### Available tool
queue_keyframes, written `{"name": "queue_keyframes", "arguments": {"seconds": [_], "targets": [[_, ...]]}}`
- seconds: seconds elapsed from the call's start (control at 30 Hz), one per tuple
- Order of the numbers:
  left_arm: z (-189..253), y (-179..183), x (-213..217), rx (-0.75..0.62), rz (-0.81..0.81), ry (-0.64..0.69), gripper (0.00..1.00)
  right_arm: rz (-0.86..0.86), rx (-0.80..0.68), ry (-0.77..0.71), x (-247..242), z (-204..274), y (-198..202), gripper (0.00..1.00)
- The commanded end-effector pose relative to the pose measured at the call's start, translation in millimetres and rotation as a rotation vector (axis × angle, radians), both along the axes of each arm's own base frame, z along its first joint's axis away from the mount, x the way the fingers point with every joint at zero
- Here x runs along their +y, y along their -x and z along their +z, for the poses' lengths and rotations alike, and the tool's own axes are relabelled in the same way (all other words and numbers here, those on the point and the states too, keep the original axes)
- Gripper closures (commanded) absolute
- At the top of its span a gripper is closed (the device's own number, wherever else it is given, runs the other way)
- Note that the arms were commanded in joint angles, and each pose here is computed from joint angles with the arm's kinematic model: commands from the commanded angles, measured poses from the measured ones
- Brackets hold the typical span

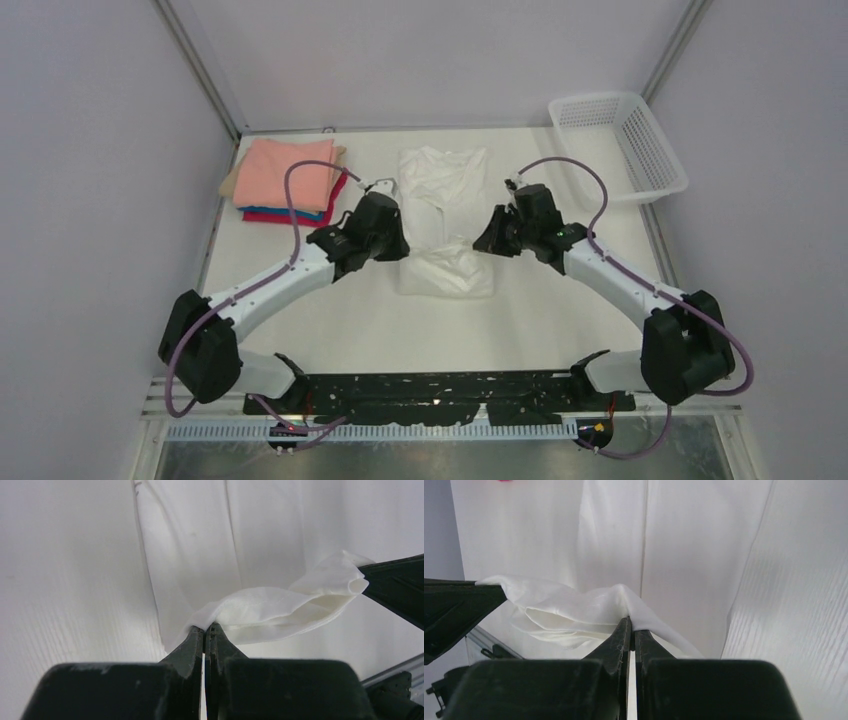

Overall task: Fold and stack the t-shirts
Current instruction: Fold the folded rectangular tshirt in 1/3 of the way

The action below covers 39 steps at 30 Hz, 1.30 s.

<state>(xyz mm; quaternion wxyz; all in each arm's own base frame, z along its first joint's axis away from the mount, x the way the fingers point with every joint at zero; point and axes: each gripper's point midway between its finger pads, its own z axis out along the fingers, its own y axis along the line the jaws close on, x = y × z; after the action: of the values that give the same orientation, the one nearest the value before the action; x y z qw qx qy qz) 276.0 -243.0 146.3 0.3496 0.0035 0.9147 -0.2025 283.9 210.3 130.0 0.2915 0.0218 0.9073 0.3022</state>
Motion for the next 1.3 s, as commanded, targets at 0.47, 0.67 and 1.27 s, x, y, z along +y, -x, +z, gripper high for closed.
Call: {"name": "queue_keyframes", "arguments": {"seconds": [0.47,0.67,1.27], "targets": [[-13.5,-122.8,-13.2,0.058,-0.05,0.034,1.0,-0.129,-0.153,0.004,0.8,11.8,-148.9,0.95],[-30.6,-132.4,-13.5,0.088,-0.045,0.008,1.0,-0.168,-0.132,0.019,-10.2,-5.0,-158.1,0.95],[-38.8,-167.1,8.5,0.124,0.019,-0.041,0.33,-0.204,-0.108,0.008,-11.7,-23.3,-187.0,0.65]]}}
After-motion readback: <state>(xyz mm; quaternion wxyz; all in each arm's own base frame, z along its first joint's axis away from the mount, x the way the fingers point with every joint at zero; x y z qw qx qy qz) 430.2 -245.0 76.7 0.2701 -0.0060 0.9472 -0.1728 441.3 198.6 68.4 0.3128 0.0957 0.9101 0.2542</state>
